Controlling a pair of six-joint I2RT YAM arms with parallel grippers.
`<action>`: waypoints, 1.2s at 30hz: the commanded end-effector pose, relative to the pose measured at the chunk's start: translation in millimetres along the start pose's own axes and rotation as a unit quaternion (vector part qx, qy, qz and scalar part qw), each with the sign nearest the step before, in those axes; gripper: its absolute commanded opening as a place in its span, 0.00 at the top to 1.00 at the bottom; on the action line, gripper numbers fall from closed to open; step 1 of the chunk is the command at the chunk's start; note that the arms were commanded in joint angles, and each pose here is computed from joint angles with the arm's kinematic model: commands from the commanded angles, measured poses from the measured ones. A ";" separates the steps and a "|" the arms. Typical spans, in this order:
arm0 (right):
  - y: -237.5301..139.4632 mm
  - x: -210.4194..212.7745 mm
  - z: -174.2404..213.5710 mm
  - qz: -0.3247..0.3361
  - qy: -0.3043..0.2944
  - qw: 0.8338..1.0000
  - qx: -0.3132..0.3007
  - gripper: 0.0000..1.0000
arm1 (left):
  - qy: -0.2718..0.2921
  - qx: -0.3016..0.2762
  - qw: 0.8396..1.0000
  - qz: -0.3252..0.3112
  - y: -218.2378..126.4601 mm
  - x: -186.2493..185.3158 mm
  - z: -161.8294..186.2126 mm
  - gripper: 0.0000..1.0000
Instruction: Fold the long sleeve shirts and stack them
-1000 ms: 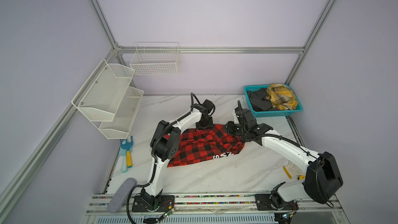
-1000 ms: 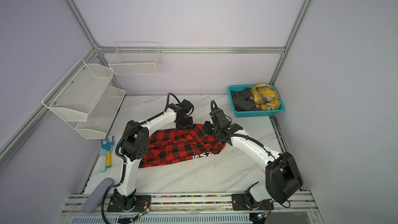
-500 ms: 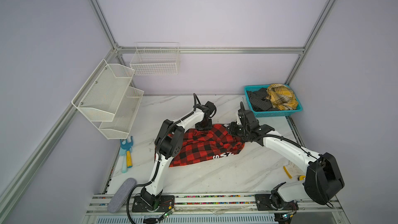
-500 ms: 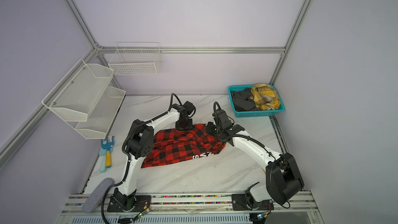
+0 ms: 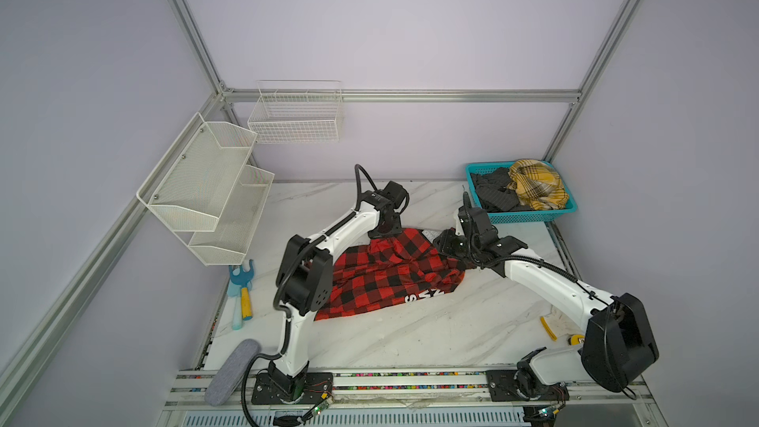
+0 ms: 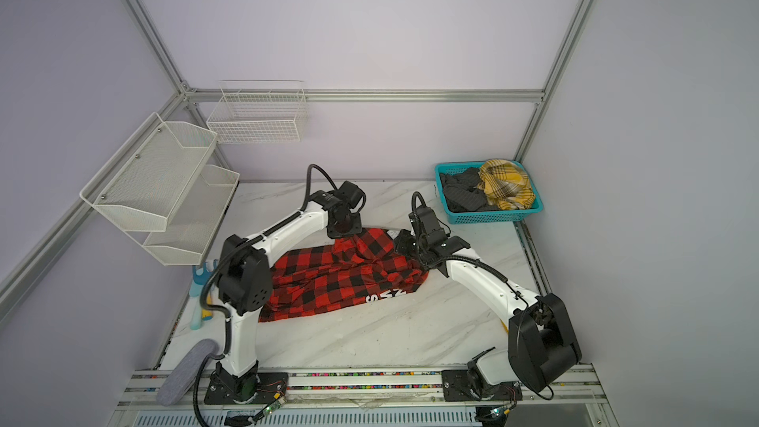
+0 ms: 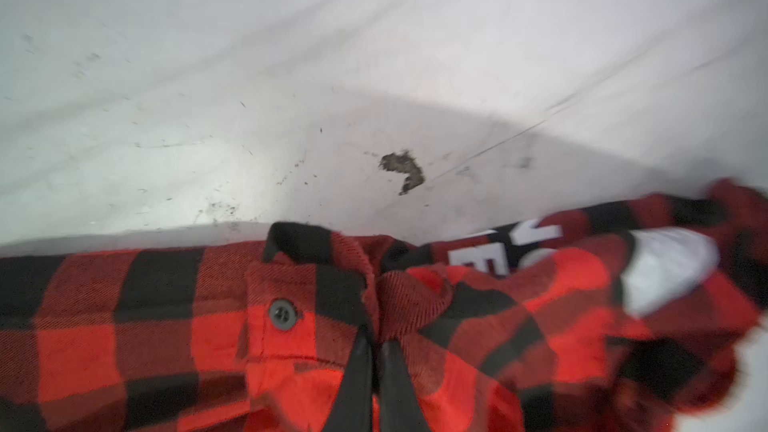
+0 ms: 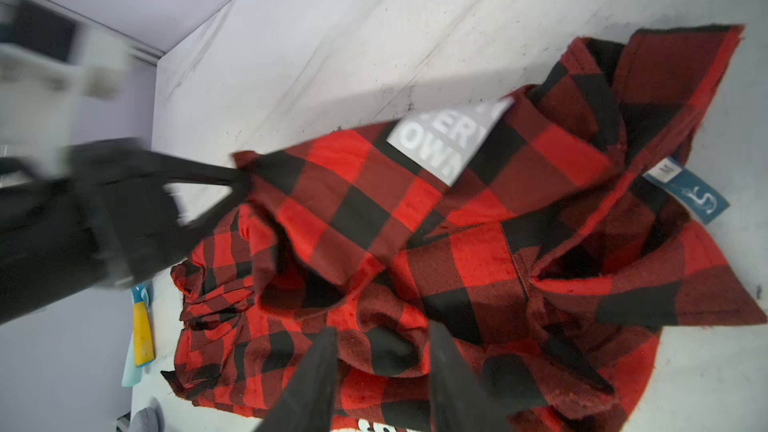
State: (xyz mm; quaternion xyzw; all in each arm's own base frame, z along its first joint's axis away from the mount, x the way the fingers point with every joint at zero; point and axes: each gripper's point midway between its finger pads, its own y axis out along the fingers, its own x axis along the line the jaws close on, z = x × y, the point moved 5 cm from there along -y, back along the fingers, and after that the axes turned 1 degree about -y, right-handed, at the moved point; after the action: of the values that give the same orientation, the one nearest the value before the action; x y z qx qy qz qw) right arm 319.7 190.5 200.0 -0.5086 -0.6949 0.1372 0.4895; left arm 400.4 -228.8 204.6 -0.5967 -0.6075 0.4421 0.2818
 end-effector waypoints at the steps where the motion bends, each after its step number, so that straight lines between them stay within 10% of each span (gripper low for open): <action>1: 5.8 -1.4 -12.7 0.010 0.025 1.000 -0.002 0.41 | -0.042 -0.062 0.996 0.049 -50.2 6.8 -7.3 1.00; 5: 16.5 -3.9 -21.2 0.006 0.038 0.999 0.003 0.26 | -0.057 -0.050 0.995 0.070 -52.7 18.4 14.6 1.00; 15: 44.5 -8.5 -9.4 -0.014 0.049 0.998 0.040 0.24 | -0.084 0.012 0.995 0.057 -1.4 30.2 52.4 0.99; 23: 40.1 -22.9 4.6 0.006 0.056 0.997 0.046 0.25 | -0.087 0.037 0.995 0.029 23.3 39.2 64.1 0.64; 36: 34.6 -21.3 4.0 0.005 0.057 0.997 0.043 0.29 | -0.120 0.039 0.992 0.006 30.8 55.4 37.5 0.49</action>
State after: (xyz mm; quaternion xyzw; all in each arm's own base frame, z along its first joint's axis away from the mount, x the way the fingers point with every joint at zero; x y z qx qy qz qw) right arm 338.4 192.3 154.0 -0.4925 -0.6564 0.1511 0.5512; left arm 360.8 -191.0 132.3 -0.5288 -0.6069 0.5350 0.2564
